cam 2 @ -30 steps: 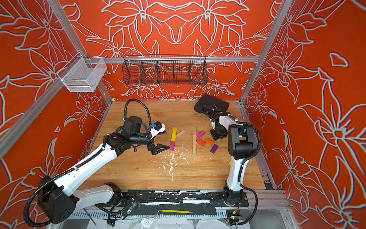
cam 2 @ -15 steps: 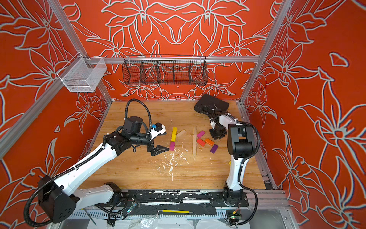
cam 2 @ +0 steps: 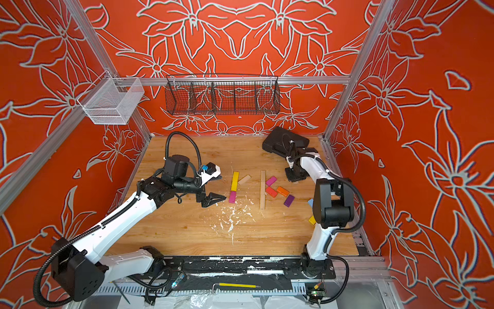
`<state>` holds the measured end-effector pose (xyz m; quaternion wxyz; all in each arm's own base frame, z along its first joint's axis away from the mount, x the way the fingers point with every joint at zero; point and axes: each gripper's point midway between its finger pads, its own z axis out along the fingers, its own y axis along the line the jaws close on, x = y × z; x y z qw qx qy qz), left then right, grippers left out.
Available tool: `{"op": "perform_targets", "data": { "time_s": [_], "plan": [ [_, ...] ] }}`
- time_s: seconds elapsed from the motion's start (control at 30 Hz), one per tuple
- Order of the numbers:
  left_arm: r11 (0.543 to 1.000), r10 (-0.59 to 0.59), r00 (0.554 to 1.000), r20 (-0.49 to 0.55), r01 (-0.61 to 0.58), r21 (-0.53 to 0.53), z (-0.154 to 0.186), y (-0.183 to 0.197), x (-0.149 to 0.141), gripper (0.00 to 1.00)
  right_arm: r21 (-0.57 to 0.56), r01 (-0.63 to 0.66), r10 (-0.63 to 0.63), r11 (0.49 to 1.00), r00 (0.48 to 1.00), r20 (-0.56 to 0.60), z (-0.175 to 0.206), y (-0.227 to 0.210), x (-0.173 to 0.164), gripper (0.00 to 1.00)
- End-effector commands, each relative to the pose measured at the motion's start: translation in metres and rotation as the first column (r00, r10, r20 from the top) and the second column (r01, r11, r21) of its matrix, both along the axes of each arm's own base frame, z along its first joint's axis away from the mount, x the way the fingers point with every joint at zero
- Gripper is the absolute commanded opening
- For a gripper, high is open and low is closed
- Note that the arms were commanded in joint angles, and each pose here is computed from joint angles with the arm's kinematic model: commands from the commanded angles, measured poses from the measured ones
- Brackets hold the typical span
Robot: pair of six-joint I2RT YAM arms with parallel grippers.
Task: Assemble the letter k with building blocks
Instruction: Pick up the building block from the center of the board, then assemble the building block at the center of the board.
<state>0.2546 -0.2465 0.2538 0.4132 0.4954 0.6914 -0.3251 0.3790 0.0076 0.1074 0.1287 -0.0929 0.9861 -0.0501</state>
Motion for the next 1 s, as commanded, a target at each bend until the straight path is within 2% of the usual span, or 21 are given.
{"op": "perform_targets", "data": {
  "time_s": [0.0, 0.17, 0.4, 0.63, 0.97],
  "plan": [
    [0.999, -0.028, 0.999, 0.037, 0.027, 0.023, 0.006, 0.007, -0.005, 0.98, 0.035, -0.026, 0.024, 0.999, 0.999, 0.044, 0.022, 0.019, -0.014, 0.20],
    [1.000, 0.000, 0.997, 0.074, -0.002, 0.030, 0.009, 0.019, 0.000, 0.97, 0.049, -0.173, 0.166, 0.984, 0.979, 0.120, 0.052, 0.068, -0.028, 0.19],
    [1.000, 0.021, 0.994, 0.109, -0.023, 0.018, 0.012, 0.024, 0.002, 0.97, 0.046, -0.399, 0.388, 0.916, 0.908, 0.158, 0.070, 0.138, -0.050, 0.19],
    [1.000, 0.017, 0.992, 0.122, -0.018, 0.003, 0.016, 0.024, 0.001, 0.97, 0.037, -0.578, 0.576, 0.815, 0.815, 0.064, 0.044, 0.190, -0.073, 0.19],
    [1.000, 0.023, 0.989, 0.143, -0.022, -0.006, 0.016, 0.024, 0.002, 0.97, 0.076, -0.625, 0.628, 0.777, 0.778, -0.016, 0.002, 0.229, -0.071, 0.19]
  ]
}}
